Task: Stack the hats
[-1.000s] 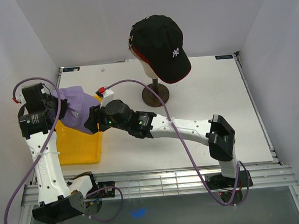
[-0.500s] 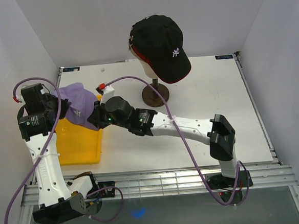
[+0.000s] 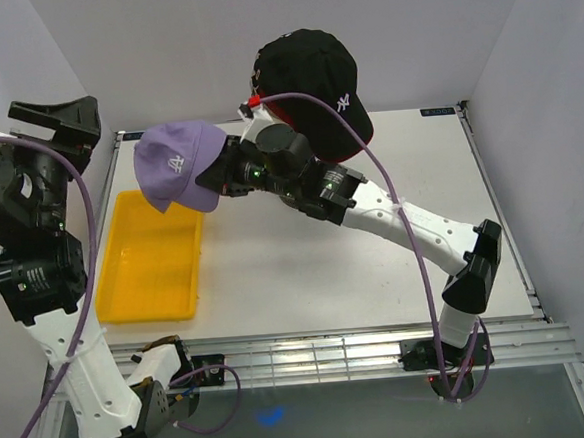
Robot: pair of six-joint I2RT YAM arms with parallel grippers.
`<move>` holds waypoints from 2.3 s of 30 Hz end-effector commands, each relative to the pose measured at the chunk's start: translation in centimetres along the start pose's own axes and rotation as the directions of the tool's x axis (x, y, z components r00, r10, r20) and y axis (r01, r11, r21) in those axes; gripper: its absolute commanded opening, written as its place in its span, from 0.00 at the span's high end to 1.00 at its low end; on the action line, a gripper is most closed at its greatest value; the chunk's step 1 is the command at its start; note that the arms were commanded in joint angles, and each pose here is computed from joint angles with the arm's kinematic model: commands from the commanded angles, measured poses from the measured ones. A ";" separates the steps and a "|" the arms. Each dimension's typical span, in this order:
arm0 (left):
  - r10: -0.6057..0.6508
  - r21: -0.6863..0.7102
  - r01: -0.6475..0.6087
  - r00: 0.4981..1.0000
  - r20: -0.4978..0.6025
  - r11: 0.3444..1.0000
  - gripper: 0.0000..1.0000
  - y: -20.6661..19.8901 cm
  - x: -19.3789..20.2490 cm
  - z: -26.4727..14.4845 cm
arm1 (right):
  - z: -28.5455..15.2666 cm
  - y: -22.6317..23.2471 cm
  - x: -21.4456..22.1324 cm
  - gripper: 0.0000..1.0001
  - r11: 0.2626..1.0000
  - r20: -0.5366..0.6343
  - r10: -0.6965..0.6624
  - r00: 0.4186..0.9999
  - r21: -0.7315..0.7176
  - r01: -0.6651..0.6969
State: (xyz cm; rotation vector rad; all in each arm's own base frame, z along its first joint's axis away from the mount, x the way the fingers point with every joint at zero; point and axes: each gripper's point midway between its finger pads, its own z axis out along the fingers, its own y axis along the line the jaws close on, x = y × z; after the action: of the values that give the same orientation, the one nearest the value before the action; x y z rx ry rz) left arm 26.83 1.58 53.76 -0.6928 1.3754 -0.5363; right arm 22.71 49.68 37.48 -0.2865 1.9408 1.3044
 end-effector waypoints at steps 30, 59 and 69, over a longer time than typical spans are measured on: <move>-0.099 0.145 0.093 0.995 0.032 0.985 0.14 -1.0 1.6 -3.5 | -24.0 3.2 -33.3 0.92 0.772 0.496 0.443 0.747 -0.635 -0.036; -0.110 0.165 0.111 0.994 -0.018 0.980 0.16 -0.9 2.9 -2.7 | -22.4 -5.9 -28.3 0.92 0.759 0.427 0.522 0.739 -0.628 -0.173; -0.107 0.159 0.110 0.994 -0.030 0.981 0.16 -0.6 3.3 -2.3 | -21.9 -6.1 -29.3 0.92 0.756 0.426 0.514 0.745 -0.636 -0.158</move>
State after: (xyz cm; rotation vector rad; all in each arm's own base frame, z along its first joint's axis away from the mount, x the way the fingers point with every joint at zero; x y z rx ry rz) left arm 24.95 -1.09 51.58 -0.6569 1.3026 -0.7213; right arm 37.86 22.29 54.01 0.3308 1.1889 1.9257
